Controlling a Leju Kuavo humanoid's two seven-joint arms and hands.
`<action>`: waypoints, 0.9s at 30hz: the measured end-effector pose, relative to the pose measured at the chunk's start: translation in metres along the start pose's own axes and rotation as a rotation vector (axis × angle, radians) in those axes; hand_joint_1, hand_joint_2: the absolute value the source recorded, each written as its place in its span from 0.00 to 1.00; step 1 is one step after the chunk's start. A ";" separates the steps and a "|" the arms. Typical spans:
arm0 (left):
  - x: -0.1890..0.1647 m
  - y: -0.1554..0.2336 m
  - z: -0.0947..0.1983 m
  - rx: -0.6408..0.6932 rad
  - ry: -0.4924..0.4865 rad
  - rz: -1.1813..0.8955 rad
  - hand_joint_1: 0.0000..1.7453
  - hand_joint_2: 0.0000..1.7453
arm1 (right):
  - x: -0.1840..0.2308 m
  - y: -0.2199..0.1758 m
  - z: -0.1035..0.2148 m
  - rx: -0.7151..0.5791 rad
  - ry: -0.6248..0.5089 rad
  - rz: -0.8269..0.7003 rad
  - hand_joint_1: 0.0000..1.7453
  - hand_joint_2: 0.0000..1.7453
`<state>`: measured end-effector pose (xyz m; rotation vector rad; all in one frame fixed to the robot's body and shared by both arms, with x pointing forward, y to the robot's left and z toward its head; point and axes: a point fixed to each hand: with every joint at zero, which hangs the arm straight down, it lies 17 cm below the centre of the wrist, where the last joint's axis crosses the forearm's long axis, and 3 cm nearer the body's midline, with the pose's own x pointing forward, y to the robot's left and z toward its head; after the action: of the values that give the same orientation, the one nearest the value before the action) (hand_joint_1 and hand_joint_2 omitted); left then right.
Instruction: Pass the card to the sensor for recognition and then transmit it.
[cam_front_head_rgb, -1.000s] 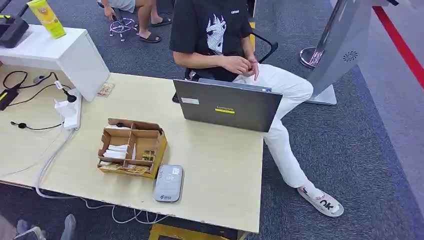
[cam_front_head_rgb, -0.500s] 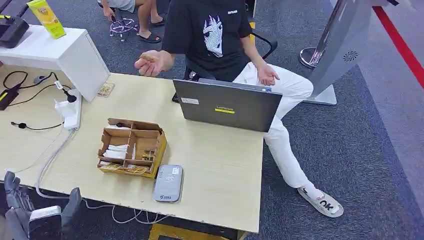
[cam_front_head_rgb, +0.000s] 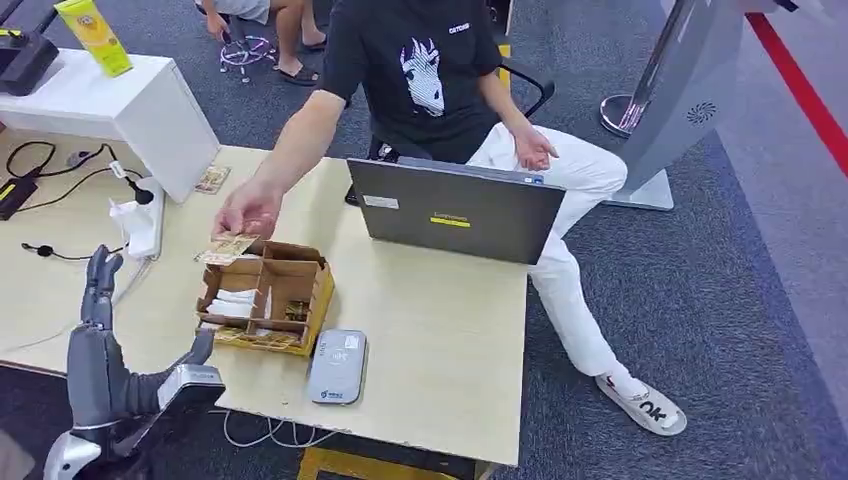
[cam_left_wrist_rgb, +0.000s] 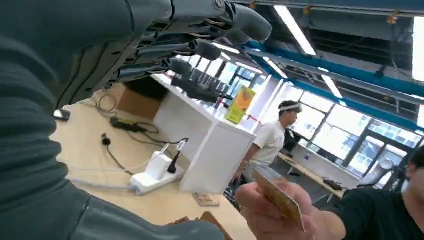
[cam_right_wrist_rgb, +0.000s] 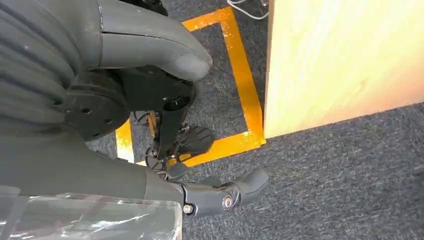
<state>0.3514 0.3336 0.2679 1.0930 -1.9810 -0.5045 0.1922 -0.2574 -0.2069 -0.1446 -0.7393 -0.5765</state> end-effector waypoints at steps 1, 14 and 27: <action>0.002 -0.003 -0.004 -0.017 -0.019 -0.027 0.00 1.00 | 0.000 0.002 0.000 0.004 -0.002 0.004 0.00 1.00; -0.003 -0.032 -0.053 -0.177 -0.188 -0.432 0.00 1.00 | 0.012 0.035 -0.004 0.080 -0.050 0.064 0.00 1.00; -0.038 -0.029 -0.084 -0.211 -0.206 -0.857 1.00 1.00 | 0.028 0.064 -0.008 0.137 -0.100 0.079 0.00 1.00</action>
<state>0.4448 0.3526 0.2817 1.7810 -1.4886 -1.2787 0.2484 -0.2193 -0.1893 -0.0753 -0.8635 -0.4440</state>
